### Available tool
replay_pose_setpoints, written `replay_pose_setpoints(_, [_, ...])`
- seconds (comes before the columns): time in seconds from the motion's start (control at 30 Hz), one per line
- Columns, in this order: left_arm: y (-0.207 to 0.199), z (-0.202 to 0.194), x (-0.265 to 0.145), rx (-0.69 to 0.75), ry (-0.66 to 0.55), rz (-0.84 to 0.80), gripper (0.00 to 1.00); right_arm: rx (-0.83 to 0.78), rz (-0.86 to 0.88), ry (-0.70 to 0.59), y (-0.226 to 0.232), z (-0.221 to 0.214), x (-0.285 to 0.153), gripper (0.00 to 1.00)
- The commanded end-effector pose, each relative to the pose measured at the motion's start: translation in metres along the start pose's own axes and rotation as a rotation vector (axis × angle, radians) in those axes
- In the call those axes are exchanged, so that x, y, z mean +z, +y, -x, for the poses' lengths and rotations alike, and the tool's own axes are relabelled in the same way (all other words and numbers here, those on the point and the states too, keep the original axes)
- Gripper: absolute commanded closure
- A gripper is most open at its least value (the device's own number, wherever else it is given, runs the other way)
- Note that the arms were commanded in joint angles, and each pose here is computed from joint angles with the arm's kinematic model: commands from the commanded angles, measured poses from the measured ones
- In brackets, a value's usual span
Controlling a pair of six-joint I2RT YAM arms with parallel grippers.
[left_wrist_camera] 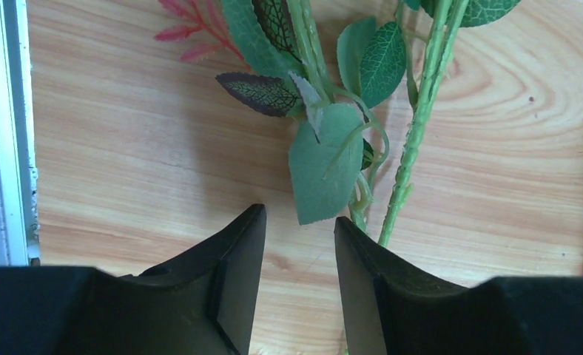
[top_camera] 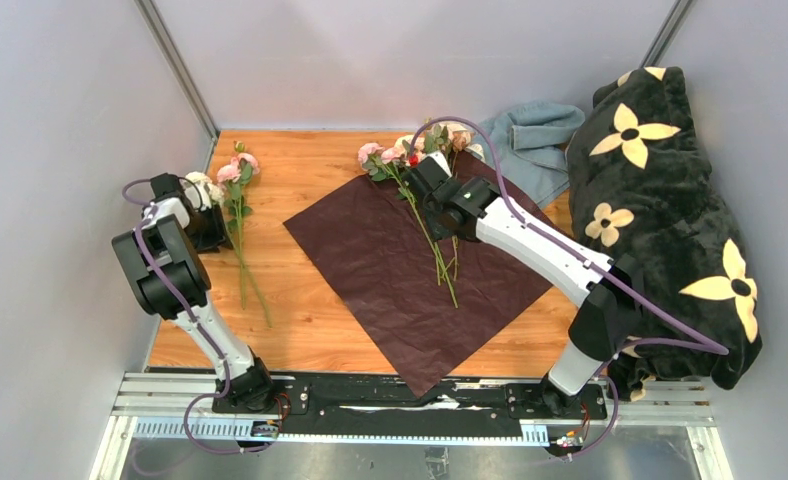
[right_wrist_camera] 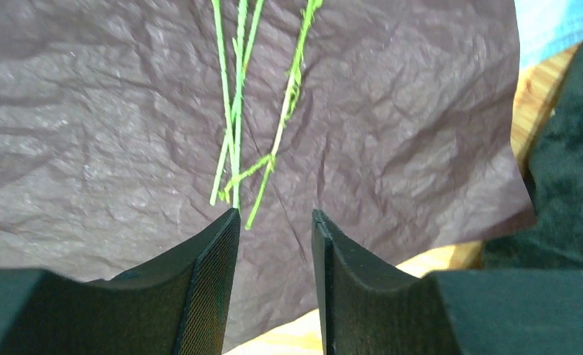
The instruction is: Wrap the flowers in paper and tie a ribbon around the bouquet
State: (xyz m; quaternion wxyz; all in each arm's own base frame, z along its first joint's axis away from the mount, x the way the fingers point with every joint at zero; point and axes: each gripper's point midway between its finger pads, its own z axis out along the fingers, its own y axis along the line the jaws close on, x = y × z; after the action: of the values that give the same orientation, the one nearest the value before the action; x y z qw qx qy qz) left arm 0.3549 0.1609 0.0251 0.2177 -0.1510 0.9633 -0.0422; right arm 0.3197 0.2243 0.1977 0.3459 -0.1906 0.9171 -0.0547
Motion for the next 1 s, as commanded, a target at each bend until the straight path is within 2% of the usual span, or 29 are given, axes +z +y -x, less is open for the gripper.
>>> replay_pose_setpoints(0.0, [-0.010,0.017,-0.022,-0.003,-0.077,-0.033,0.52,-0.005,-0.095,0.043,-0.012,-0.027,-0.021,0.56])
replay_pose_setpoints(0.1, [-0.016,0.034,-0.052,0.005,-0.196,-0.021,0.49,-0.002,-0.107,0.042,-0.013,-0.034,-0.029,0.56])
replay_pose_setpoints(0.17, [-0.018,0.042,-0.056,-0.025,-0.251,-0.022,0.46,0.003,-0.108,0.042,-0.014,-0.037,-0.032,0.56])
replay_pose_setpoints(0.37, [-0.019,0.040,-0.026,-0.076,-0.173,-0.065,0.33,-0.028,-0.123,0.046,-0.017,-0.038,-0.038,0.57])
replay_pose_setpoints(0.5, [-0.013,0.035,-0.008,-0.079,-0.139,-0.041,0.35,-0.053,-0.140,0.049,-0.019,-0.037,-0.036,0.57])
replay_pose_setpoints(0.57, [-0.008,0.031,0.003,-0.069,-0.114,-0.016,0.39,-0.059,-0.146,0.056,-0.019,-0.037,-0.035,0.57])
replay_pose_setpoints(0.67, [0.001,0.025,0.016,-0.063,-0.073,0.021,0.52,-0.073,-0.144,0.067,-0.018,-0.039,-0.033,0.57])
replay_pose_setpoints(0.77, [0.007,0.022,0.023,-0.054,-0.062,0.046,0.74,-0.090,-0.147,0.068,-0.018,-0.038,-0.033,0.57])
replay_pose_setpoints(0.83, [0.008,0.022,0.022,-0.045,-0.058,0.048,0.95,-0.093,-0.150,0.063,-0.020,-0.037,-0.035,0.57])
replay_pose_setpoints(0.87, [0.007,0.022,0.019,-0.042,-0.052,0.042,1.00,-0.094,-0.149,0.061,-0.020,-0.036,-0.035,0.57])
replay_pose_setpoints(0.97, [-0.001,0.033,-0.008,-0.033,-0.105,0.005,1.00,-0.094,-0.140,0.047,-0.019,-0.032,-0.039,0.57])
